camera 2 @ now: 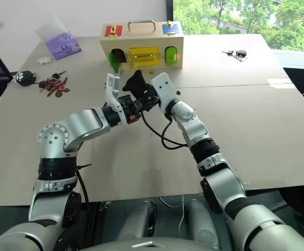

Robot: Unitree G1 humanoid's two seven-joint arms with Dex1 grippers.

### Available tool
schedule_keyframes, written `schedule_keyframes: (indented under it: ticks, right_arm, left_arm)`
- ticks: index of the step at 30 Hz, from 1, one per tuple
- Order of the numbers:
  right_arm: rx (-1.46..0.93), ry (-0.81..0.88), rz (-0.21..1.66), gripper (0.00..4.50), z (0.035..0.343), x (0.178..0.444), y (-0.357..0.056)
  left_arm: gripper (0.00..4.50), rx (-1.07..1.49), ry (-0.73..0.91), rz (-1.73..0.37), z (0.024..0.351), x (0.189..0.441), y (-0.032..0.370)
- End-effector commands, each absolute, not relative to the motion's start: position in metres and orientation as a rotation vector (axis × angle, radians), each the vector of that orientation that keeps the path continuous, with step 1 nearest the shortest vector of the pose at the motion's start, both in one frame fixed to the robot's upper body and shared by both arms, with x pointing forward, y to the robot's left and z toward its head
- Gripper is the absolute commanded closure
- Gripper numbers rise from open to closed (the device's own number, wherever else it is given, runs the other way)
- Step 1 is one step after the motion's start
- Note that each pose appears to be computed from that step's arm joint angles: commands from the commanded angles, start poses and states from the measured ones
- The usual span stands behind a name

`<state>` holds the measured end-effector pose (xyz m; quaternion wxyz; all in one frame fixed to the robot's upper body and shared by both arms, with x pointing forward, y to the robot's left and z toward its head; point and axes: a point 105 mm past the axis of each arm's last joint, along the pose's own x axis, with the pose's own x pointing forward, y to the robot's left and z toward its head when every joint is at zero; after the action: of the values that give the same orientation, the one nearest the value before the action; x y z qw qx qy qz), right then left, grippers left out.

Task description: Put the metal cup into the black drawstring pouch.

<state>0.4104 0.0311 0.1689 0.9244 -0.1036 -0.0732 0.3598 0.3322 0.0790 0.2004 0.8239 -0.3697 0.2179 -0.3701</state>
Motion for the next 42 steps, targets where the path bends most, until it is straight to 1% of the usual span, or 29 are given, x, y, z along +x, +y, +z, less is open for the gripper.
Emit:
schedule_keyframes:
  ticks: [1,3,5,6,7,10,12,14,15,16,17,18,19,23,25,27,30,31,33,35,39,42]
  right_arm:
    - [-0.224,-0.145,0.782,4.45,0.168,0.403,0.044]
    - [-0.177,-0.128,0.785,4.45,0.167,0.400,0.041]
    - [-0.106,-0.095,0.833,4.45,0.168,0.393,0.035]
    - [-0.092,-0.085,0.826,3.94,0.169,0.393,0.029]
    - [-0.081,-0.081,0.846,3.79,0.171,0.389,0.025]
    - [-0.081,-0.088,0.856,2.68,0.183,0.381,0.012]
    - [-0.119,-0.074,0.861,1.63,0.188,0.374,0.004]
    - [-0.109,-0.048,0.903,1.63,0.194,0.365,-0.004]
    - [-0.125,-0.051,0.915,1.28,0.197,0.362,-0.007]
    - [-0.147,-0.057,0.925,1.07,0.201,0.357,-0.009]
    - [-0.166,-0.062,0.925,0.78,0.206,0.354,-0.011]
    - [-0.190,-0.064,0.936,0.32,0.210,0.349,-0.014]
    - [-0.206,-0.063,0.943,0.04,0.213,0.345,-0.015]
    - [-0.242,-0.057,1.024,0.04,0.227,0.323,-0.030]
    - [-0.252,-0.065,1.026,0.04,0.233,0.318,-0.038]
    - [-0.320,-0.065,1.015,0.04,0.231,0.314,-0.046]
    - [-0.489,-0.014,1.019,0.04,0.209,0.308,-0.059]
    - [-0.512,-0.002,0.992,0.04,0.204,0.311,-0.063]
    - [-0.499,0.012,0.939,0.04,0.194,0.320,-0.067]
    - [-0.488,0.016,0.927,0.04,0.188,0.322,-0.066]
    - [-0.362,0.036,0.944,0.04,0.167,0.327,-0.045]
    - [-0.319,0.033,0.948,0.04,0.155,0.332,-0.029]
  left_arm:
    - [4.50,-0.695,0.415,-1.119,0.229,0.292,0.036]
    - [4.50,-0.744,0.387,-1.077,0.230,0.303,0.047]
    - [4.50,-0.779,0.350,-1.034,0.230,0.313,0.061]
    - [4.50,-0.774,0.334,-1.011,0.228,0.317,0.068]
    - [4.50,-0.767,0.313,-0.988,0.226,0.322,0.075]
    - [4.50,-0.717,0.282,-0.951,0.219,0.329,0.090]
    - [4.50,-0.680,0.252,-0.937,0.215,0.334,0.099]
    - [4.50,-0.637,0.257,-0.929,0.208,0.336,0.107]
    - [4.50,-0.625,0.254,-0.924,0.207,0.338,0.110]
    - [4.50,-0.629,0.256,-0.927,0.206,0.339,0.113]
    - [4.50,-0.628,0.255,-0.931,0.205,0.340,0.117]
    - [4.50,-0.623,0.250,-0.934,0.204,0.341,0.120]
    - [4.50,-0.618,0.247,-0.936,0.204,0.342,0.123]
    - [4.50,-0.591,0.220,-0.950,0.206,0.345,0.135]
    - [4.50,-0.584,0.211,-0.953,0.208,0.348,0.140]
    - [4.50,-0.552,0.215,-0.959,0.210,0.349,0.145]
    - [4.50,-0.499,0.217,-0.964,0.212,0.349,0.151]
    - [4.50,-0.488,0.221,-0.968,0.213,0.348,0.153]
    - [4.50,-0.463,0.225,-0.975,0.213,0.347,0.155]
    - [4.50,-0.453,0.229,-0.980,0.213,0.346,0.156]
    - [4.50,-0.444,0.233,-0.999,0.215,0.341,0.157]
    - [4.50,-0.445,0.244,-1.009,0.216,0.338,0.158]
